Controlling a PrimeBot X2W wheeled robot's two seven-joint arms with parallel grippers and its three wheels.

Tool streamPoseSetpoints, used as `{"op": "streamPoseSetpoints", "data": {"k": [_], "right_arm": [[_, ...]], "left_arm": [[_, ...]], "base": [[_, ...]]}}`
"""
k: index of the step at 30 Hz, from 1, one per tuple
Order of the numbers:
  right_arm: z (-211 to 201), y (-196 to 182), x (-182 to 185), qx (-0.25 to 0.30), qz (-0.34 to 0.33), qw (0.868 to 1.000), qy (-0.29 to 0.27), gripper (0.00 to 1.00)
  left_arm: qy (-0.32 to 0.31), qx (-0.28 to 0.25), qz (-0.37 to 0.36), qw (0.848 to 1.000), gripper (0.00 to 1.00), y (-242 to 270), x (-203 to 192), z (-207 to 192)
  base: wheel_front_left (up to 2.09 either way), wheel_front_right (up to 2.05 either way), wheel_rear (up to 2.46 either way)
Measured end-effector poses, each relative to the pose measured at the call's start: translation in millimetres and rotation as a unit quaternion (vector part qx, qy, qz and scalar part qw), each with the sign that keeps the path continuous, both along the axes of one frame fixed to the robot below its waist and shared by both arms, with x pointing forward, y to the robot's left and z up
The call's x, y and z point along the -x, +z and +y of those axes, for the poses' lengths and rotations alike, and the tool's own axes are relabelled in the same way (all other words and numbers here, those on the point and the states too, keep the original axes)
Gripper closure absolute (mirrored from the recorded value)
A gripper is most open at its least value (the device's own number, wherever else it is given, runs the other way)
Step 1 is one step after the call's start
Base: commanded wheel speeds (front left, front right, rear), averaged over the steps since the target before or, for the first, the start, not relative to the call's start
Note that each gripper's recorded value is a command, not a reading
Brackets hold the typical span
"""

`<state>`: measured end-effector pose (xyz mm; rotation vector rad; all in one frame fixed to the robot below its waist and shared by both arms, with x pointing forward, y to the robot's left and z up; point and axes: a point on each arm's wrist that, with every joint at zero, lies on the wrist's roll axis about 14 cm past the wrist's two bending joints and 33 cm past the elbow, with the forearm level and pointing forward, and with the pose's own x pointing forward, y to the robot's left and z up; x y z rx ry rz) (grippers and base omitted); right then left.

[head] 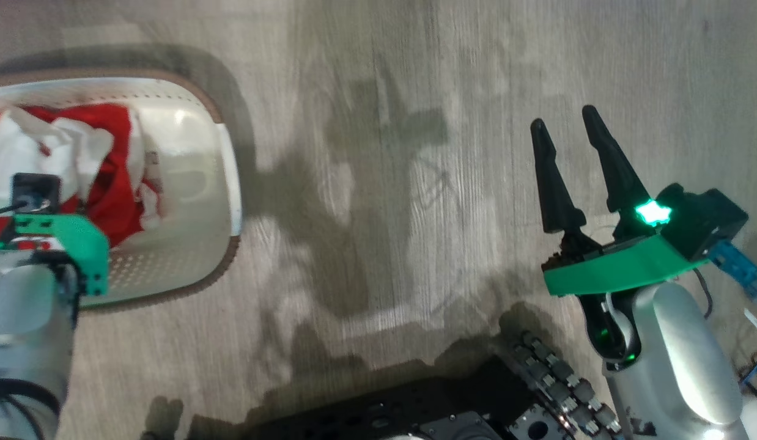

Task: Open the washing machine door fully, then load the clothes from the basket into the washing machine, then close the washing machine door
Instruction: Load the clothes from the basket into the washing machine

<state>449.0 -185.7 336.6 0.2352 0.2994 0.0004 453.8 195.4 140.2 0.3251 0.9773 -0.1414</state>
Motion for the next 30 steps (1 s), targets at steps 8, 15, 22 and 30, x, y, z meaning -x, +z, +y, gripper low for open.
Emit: {"op": "streamPoseSetpoints", "data": {"k": [8, 15, 22, 30], "right_arm": [[-8.4, -15.4, 3.1, -0.008, 0.021, 1.000, -0.015, 0.00], [-17.0, -21.3, 9.0, -0.005, 0.033, 0.999, -0.027, 0.00], [-19.7, -26.8, 11.6, -0.003, 0.041, 0.999, -0.030, 0.00], [-20.0, -31.2, 11.2, -0.005, 0.046, 0.998, -0.032, 0.00]], "left_arm": [[-0.042, -0.048, 0.052, 0.997, 0.00, -36.7, 5.4, 6.4], [-0.040, -0.062, 0.078, 0.994, 0.00, -55.7, 4.0, 2.5], [-0.037, -0.066, 0.093, 0.993, 0.00, -66.8, -2.4, -3.4], [-0.028, -0.065, 0.102, 0.992, 0.75, -71.5, -4.8, 4.3]], "base": [[0.00, 0.00, 0.00], [0.00, 0.00, 0.00], [0.00, 0.00, 0.00], [0.00, 0.00, 0.00]]}}
